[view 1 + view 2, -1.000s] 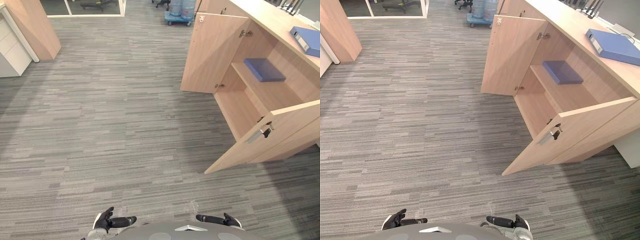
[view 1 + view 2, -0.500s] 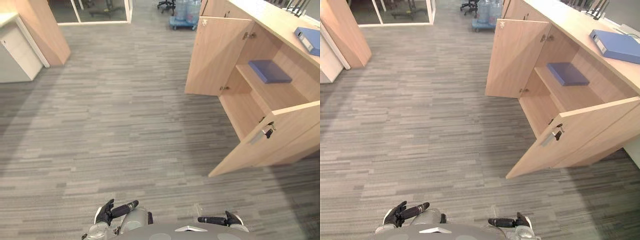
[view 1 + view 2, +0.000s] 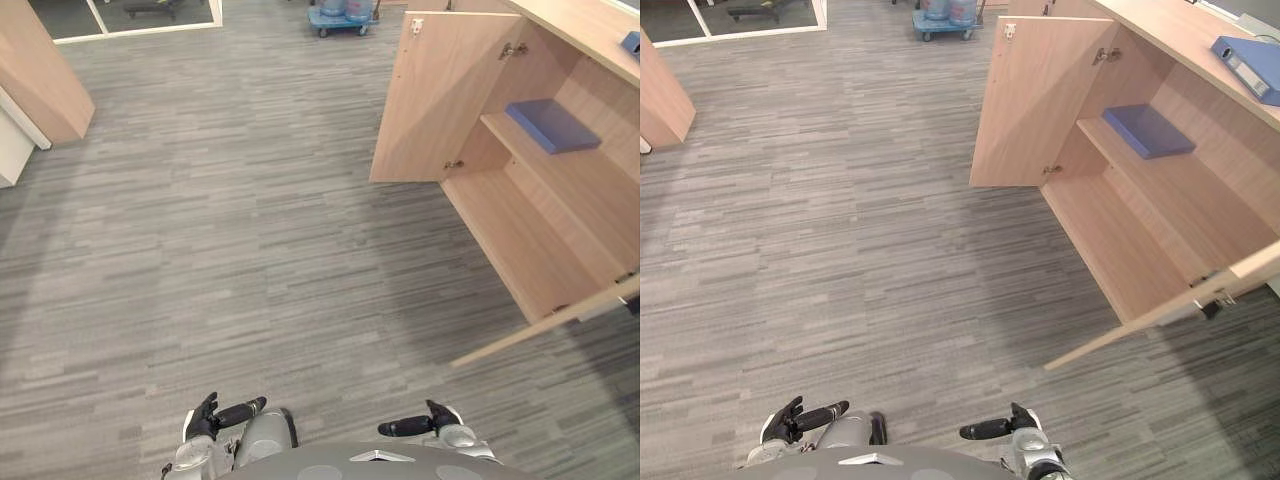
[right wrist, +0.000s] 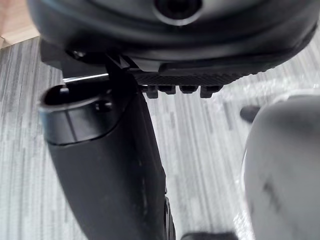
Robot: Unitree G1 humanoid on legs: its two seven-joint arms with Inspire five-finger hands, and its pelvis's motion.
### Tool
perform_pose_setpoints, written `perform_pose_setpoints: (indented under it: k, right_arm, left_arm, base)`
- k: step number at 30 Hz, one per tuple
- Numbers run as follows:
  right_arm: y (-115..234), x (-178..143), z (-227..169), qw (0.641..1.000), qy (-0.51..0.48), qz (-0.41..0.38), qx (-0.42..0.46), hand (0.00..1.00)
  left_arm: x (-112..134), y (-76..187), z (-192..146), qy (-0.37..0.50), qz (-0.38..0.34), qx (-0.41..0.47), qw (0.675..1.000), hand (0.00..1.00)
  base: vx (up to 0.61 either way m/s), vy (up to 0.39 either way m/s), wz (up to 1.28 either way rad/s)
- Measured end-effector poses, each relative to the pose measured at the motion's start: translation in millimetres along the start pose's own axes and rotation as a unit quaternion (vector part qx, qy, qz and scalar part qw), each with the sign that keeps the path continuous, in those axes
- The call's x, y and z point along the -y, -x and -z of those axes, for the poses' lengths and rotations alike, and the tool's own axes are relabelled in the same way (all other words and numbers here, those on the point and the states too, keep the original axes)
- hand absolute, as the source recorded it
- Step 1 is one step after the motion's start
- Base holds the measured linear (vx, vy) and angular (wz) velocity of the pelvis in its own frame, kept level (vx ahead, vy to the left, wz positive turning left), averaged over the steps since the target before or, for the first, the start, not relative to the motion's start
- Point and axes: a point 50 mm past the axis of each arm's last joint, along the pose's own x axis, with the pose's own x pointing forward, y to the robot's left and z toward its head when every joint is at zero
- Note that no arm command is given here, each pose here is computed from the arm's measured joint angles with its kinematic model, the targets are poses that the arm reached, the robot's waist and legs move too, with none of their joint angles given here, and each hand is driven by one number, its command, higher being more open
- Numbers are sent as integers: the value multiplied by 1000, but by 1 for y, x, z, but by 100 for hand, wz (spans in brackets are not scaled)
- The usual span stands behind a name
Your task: Walk over to the cabinet, pick up the folder, carry it to the office cabinet, place the folder inside the office cabinet, then close the office cabinet door
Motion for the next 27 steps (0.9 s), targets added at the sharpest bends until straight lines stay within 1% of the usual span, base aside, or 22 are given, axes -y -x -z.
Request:
perform_pose_setpoints:
  k: [1, 3, 5, 6, 8, 10, 14, 16, 18, 20, 21, 23, 27]
  right_arm:
    - [0, 2, 0, 1000, -4, 4, 2, 100]
    - [1, 24, 2, 998, -47, 38, 9, 100]
    - [1, 28, -2, 997, -66, 47, 17, 100]
    - [1, 31, -3, 996, -71, 52, 19, 100]
    - [1, 32, -7, 995, -76, 54, 26, 100]
    - [0, 30, -23, 992, -100, 55, 55, 100]
    - [1, 22, -38, 987, -131, 50, 79, 100]
    - [1, 10, -42, 985, -146, 41, 80, 100]
    - [2, 11, -46, 984, -151, 42, 85, 100]
    - [2, 12, -53, 983, -154, 44, 93, 100]
    - [2, 11, -53, 982, -159, 46, 92, 100]
    - [2, 9, -50, 981, -167, 48, 85, 100]
    - [3, 5, -39, 978, -191, 48, 69, 100]
  left_arm:
    - [2, 1, 4, 2, 3, -5, 1000, 100]
    - [10, 5, 14, 7, 13, -14, 1000, 100]
    - [5, 4, 11, 4, 5, -12, 1000, 100]
    - [7, 5, 14, 1, 10, -16, 1000, 100]
    - [12, 5, 17, -23, 22, -21, 999, 100]
    - [17, 4, 15, -68, 39, -26, 997, 100]
    - [16, 1, 5, -82, 41, -8, 996, 100]
    - [7, 0, 0, -67, 24, 0, 997, 100]
    - [13, 1, 2, -58, 30, -6, 998, 100]
    - [18, -1, -7, -34, 34, 4, 999, 100]
    - [20, -2, -10, -8, 31, 7, 999, 100]
    - [22, -2, -12, 20, 28, 10, 999, 100]
    - [34, 1, -8, 66, 34, 1, 997, 100]
  base:
    - [282, 283, -43]
    - [164, 268, -7]
    - [200, 147, 55]
    - [334, 153, 63]
    - [289, 60, 32]
    - [220, 2, 22]
    - [110, -118, 11]
    - [151, -222, -21]
    - [203, -246, -31]
    - [192, -227, -20]
    - [146, -169, -10]
    - [248, -252, -6]
    - [260, -183, -20]
